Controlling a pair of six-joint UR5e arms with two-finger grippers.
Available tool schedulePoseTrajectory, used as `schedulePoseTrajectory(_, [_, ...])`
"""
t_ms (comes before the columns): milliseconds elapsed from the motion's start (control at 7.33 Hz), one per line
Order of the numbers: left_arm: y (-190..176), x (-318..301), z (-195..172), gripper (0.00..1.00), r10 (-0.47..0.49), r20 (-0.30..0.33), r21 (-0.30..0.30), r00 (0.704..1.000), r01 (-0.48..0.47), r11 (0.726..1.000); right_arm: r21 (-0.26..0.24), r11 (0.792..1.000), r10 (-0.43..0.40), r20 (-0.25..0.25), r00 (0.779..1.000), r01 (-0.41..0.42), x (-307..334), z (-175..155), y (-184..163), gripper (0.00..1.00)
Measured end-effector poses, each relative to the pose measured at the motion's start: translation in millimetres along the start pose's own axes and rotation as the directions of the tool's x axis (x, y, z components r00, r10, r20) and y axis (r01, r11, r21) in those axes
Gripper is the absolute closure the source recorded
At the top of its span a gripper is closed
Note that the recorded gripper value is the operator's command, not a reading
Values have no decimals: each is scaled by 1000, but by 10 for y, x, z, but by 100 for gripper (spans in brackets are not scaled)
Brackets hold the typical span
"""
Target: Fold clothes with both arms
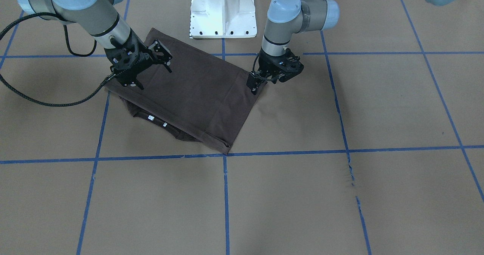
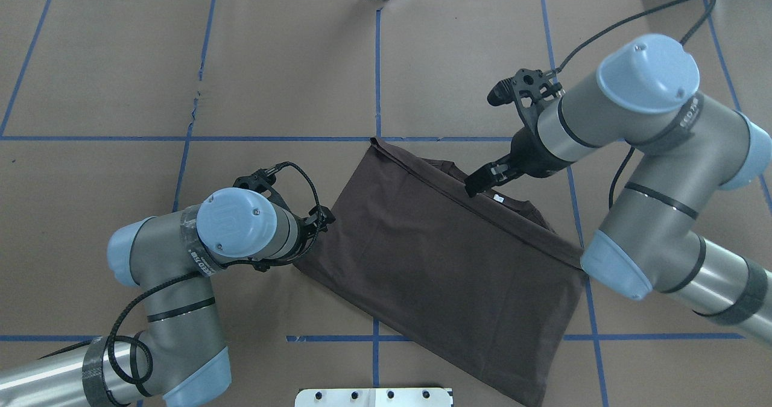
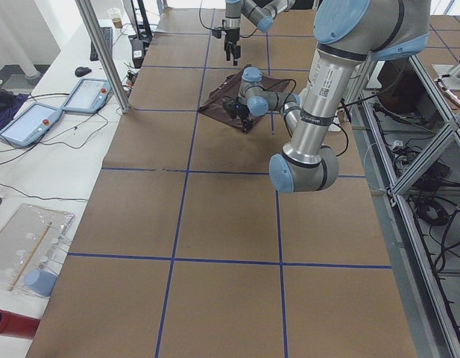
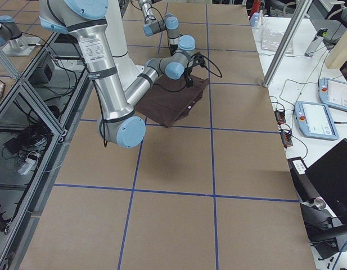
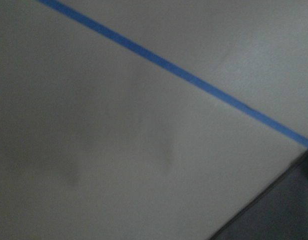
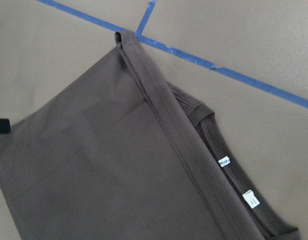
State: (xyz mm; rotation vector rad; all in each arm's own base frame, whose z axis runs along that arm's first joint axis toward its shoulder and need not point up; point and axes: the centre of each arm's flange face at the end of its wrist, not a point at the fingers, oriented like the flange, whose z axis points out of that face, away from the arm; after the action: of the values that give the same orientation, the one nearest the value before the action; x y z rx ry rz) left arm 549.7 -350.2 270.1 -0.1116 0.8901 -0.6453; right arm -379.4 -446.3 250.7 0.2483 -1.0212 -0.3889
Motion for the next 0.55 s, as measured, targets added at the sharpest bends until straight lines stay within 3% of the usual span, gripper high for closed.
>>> schedulePoseTrajectory(273, [253, -102, 59, 10, 10, 35, -16, 999, -10, 1000, -11, 1000, 15, 5, 1000, -15, 16, -70, -172, 0])
schedulePoseTrajectory(409, [336, -127, 102, 19, 16, 46, -23, 999, -15, 1000, -14, 1000, 17, 10, 1000, -17, 17, -79, -186, 0])
schedulePoseTrajectory(546, [369, -134, 131, 39, 18, 51, -25, 999, -17, 1000, -15, 1000, 16, 15, 1000, -16, 14, -88, -191, 0])
